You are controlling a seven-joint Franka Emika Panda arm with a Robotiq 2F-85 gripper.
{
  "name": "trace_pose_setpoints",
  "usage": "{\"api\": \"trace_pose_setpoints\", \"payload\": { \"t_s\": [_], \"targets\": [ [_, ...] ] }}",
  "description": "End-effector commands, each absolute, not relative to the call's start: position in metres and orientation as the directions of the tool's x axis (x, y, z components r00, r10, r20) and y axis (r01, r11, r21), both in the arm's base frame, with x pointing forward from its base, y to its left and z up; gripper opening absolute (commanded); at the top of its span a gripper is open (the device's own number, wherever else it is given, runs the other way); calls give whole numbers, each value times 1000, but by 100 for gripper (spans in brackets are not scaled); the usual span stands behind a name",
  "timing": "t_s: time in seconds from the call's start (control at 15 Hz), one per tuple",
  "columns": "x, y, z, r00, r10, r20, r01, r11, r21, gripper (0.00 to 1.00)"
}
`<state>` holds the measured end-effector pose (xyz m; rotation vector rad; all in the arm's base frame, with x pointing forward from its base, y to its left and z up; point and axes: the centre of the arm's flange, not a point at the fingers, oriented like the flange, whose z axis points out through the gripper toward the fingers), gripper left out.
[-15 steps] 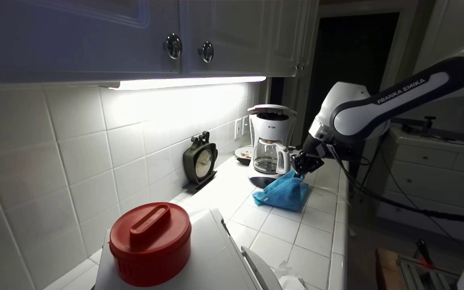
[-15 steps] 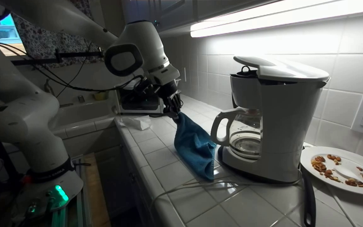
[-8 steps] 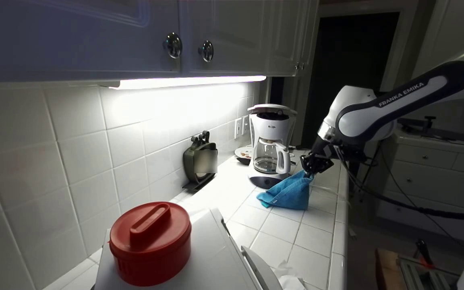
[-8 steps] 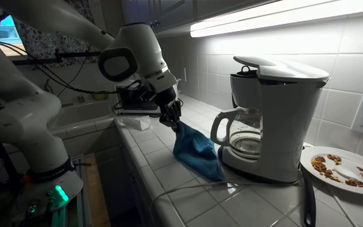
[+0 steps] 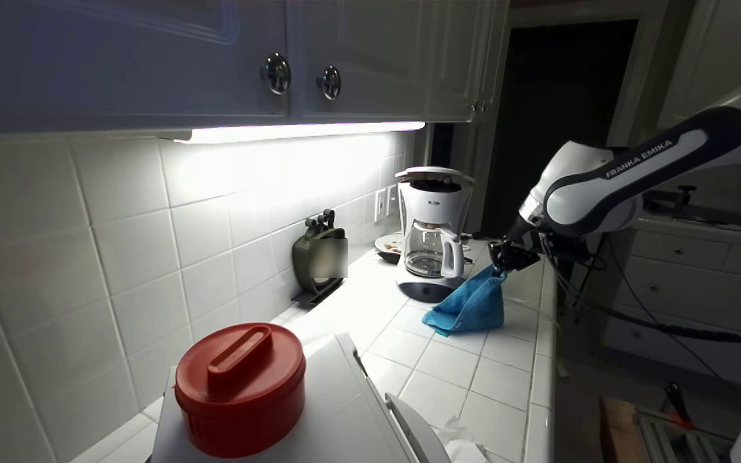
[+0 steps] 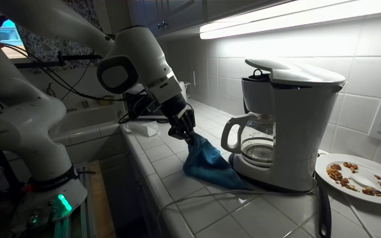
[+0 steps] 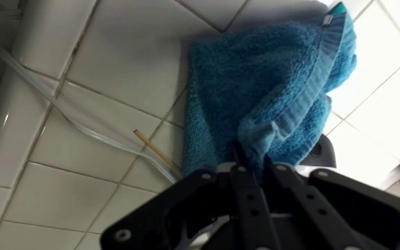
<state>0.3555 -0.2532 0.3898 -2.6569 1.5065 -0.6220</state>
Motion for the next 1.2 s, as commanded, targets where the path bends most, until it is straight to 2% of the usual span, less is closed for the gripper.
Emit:
{"api": "trace_pose_setpoints", "payload": {
  "t_s": [0.0,0.8,0.87,0.93,1.13],
  "targets": [
    [349,-267,372,389,-843,371,-844,-488,-224,3],
    [356,-314,318,198,-867,457,-889,-355,-288,4],
    [358,-315,318,186,-863,470,-888,-352,-296,13],
    [360,-316,315,164,-860,483,-891,-340,-302,32],
    [364,-315,315,129,-843,522,-885,-335,-323,53]
  ]
}}
